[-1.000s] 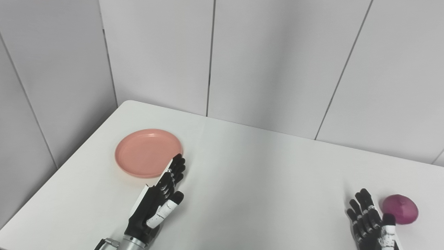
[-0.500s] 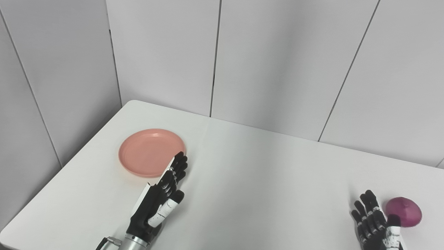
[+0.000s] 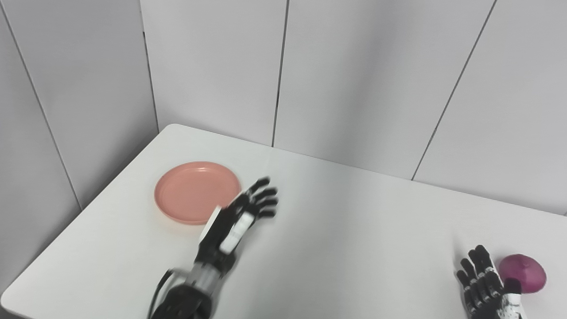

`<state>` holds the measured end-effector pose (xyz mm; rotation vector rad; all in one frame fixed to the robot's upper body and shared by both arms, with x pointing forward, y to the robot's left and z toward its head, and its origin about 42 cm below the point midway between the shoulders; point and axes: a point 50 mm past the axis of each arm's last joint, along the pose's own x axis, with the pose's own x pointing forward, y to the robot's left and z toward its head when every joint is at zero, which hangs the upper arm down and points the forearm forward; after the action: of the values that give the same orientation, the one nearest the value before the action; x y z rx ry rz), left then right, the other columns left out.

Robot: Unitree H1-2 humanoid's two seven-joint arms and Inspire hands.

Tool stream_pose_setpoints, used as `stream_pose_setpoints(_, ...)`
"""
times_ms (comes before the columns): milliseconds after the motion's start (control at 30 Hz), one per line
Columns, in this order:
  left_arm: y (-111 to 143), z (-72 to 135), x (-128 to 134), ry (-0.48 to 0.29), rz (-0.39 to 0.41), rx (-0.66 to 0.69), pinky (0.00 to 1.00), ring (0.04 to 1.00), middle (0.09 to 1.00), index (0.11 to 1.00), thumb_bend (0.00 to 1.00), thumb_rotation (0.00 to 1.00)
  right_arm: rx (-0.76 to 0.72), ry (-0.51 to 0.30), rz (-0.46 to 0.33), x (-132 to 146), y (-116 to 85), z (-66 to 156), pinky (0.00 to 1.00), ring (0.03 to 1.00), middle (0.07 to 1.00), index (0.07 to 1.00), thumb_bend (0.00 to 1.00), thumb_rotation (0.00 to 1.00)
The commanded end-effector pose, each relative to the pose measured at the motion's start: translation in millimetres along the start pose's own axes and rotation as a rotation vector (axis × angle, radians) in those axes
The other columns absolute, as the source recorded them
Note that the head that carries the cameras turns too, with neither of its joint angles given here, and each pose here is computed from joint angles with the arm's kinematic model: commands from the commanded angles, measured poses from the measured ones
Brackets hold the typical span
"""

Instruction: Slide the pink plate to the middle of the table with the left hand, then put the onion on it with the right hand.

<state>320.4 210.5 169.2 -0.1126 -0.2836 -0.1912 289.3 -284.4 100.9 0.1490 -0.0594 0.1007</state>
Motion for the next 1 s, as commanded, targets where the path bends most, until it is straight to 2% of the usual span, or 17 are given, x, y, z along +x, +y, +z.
stream_pose_setpoints(0,3.5,21.3,17.9,-0.077,-0.027,-0.010,0.66,0.747,0.783,0.793,0.91,0.76,0.048,0.164,-0.059,-43.1,-6.2,-52.4,1.00,1.000,1.000,1.000,0.80,1.00)
stream_pose_setpoints(233,8.2,49.7,48.3,-0.146,-0.079,-0.009,0.59,0.709,0.760,0.795,0.92,0.75,0.040,0.169,-0.060,-41.7,-5.6,-54.1,1.00,1.000,1.000,1.000,0.81,1.00)
stream_pose_setpoints(467,26.6,98.9,85.9,-0.244,-0.068,0.083,0.59,0.722,0.772,0.793,0.91,0.75,0.040,0.167,-0.066,-38.9,-5.2,-57.0,1.00,1.000,1.000,1.000,0.78,1.00)
stream_pose_setpoints(667,60.3,125.9,114.5,-0.264,-0.021,0.187,0.61,0.740,0.780,0.787,0.95,0.76,0.049,0.166,-0.065,-38.0,-3.0,-56.4,1.00,1.000,1.000,1.000,0.77,1.00)
stream_pose_setpoints(967,122.8,134.4,139.7,-0.220,0.056,0.295,0.64,0.761,0.793,0.779,0.95,0.76,0.068,0.158,-0.055,-37.0,-4.6,-58.2,1.00,1.000,1.000,1.000,0.77,1.00)
